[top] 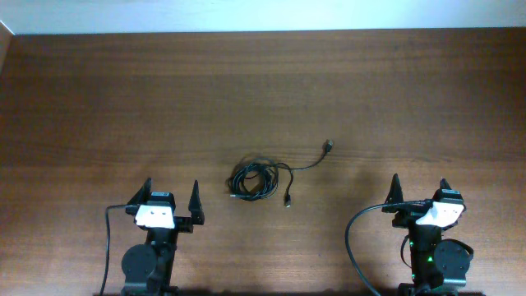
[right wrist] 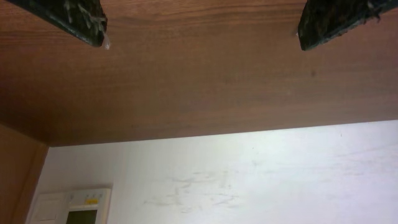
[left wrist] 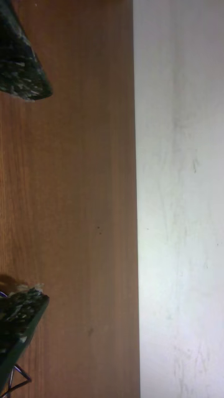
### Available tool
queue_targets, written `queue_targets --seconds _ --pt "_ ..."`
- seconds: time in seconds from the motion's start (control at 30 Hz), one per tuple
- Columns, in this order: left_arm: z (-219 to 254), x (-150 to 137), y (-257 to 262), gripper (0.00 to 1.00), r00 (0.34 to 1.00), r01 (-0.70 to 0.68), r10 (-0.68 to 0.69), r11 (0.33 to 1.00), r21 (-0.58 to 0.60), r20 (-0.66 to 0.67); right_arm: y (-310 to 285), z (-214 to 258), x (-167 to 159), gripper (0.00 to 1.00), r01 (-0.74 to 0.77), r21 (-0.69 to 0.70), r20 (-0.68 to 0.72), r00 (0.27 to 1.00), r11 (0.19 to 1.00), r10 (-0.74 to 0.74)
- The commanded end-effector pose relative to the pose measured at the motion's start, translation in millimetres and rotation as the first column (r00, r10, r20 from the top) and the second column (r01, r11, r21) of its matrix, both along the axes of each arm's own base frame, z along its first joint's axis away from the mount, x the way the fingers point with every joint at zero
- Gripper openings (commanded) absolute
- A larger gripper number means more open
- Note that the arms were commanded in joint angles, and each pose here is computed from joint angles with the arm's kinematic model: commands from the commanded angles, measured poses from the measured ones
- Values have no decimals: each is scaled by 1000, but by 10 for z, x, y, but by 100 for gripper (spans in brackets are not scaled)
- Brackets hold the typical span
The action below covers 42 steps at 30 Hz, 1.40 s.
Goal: Untangle cables
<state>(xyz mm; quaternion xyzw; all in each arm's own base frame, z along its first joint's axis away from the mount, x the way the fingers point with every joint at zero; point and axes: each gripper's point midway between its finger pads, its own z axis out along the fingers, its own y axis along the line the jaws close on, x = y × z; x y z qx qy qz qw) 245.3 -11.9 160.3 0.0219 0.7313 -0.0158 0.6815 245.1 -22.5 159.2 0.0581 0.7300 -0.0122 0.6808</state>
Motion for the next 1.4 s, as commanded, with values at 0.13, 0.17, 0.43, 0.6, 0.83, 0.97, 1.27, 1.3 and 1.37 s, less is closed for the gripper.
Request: queue_targets --seconds 0.13,0.17,0.43,0.6,0.83,0.97,1.27,1.3,1.37 --pt "-39 4 25 99 1000 -13 13 1000 10 -8 -18 -34 -1 98 13 -4 -6 1000 1000 -13" --pt "-39 4 25 99 1000 -13 13 1000 10 -8 -18 -34 -1 98 13 -4 -6 1000 1000 -13" --pt "-39 4 25 99 1000 -13 13 1000 10 -8 -18 -34 -1 99 13 -4 -6 1000 1000 -13" --pt "-30 5 24 99 1000 -13 13 1000 9 -4 -18 -34 -1 98 13 -4 -6 1000 1000 -13" --pt "-1 7 23 99 1000 -12 12 1000 8 8 -18 -34 -1 99 13 -4 -6 1000 1000 -13" --pt "-32 5 24 99 1000 -13 13 1000 9 -5 -18 -34 -1 98 13 -4 -6 1000 1000 -13" --pt "-39 5 43 99 1000 -24 24 1000 11 -8 -18 -34 -1 98 13 -4 -6 1000 1000 -13" --pt "-40 5 43 99 1000 -24 24 1000 10 -9 -18 -34 -1 98 13 -4 -6 1000 1000 -13" --pt "-55 8 42 99 1000 -23 23 1000 11 -15 -18 -34 -1 98 13 -4 -6 1000 1000 -13"
